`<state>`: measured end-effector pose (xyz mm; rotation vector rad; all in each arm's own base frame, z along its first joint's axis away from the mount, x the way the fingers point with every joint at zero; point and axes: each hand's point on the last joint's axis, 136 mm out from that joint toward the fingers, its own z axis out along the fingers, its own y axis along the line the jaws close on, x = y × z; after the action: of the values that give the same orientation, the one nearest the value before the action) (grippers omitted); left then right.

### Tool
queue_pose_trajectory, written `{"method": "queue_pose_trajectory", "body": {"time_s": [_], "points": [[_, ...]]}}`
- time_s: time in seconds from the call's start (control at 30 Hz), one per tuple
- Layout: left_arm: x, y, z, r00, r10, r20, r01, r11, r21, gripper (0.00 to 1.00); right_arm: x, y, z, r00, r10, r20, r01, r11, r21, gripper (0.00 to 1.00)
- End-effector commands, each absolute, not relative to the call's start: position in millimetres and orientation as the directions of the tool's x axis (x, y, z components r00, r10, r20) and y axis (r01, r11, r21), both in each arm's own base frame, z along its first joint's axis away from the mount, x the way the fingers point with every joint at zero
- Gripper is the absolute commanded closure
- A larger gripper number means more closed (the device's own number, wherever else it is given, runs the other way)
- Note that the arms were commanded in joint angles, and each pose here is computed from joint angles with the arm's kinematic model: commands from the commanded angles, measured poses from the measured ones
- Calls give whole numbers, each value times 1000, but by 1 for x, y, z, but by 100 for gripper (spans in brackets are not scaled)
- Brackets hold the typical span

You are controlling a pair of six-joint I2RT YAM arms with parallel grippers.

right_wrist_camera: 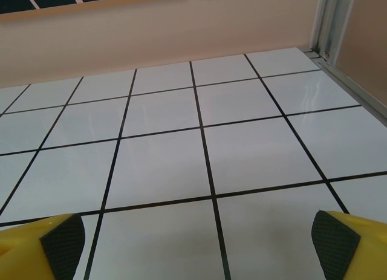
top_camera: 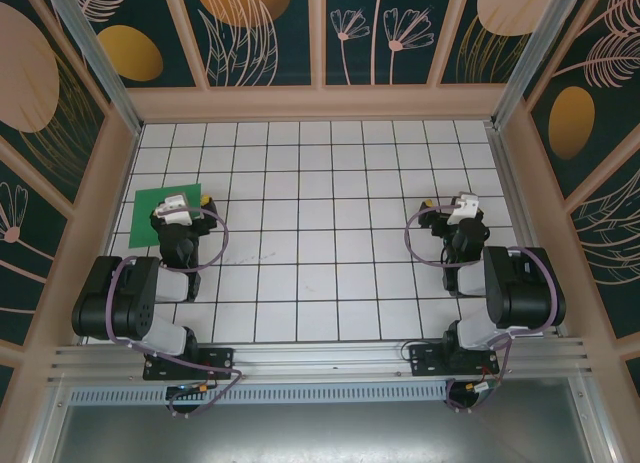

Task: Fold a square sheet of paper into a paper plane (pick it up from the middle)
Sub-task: Move a square sheet of paper to the center of the table.

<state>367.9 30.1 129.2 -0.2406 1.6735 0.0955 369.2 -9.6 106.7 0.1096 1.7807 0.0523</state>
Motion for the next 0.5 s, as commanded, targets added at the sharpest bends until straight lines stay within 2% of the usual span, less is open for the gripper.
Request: {"method": "queue_pose_trajectory", "body": {"time_s": [0.0, 0.13, 0.2, 0.3, 0.4, 0.47], "points": [[373, 45, 152, -63, -121, -991, -292, 952, -97, 1, 376, -13, 146, -129, 119, -985, 55, 992, 112, 1], [377, 59, 170, -86, -174, -981, -380, 916, -129, 2, 380, -23, 174, -142, 183, -973, 151, 975, 162, 1], [379, 65, 178, -114, -231, -966, -428, 889, -162, 1, 388, -24, 176, -241, 286, -927, 204, 949, 239, 1], [387, 65, 178, -204, -331, -922, -479, 854, -200, 1, 397, -4, 173, -387, 330, -861, 178, 943, 281, 1], [394, 64, 165, -295, -410, -863, -529, 822, -209, 1, 404, 28, 176, -453, 359, -816, 109, 931, 349, 1], [403, 49, 152, -365, -445, -818, -480, 842, -245, 1, 407, 50, 180, -488, 379, -787, 64, 914, 401, 1]]}}
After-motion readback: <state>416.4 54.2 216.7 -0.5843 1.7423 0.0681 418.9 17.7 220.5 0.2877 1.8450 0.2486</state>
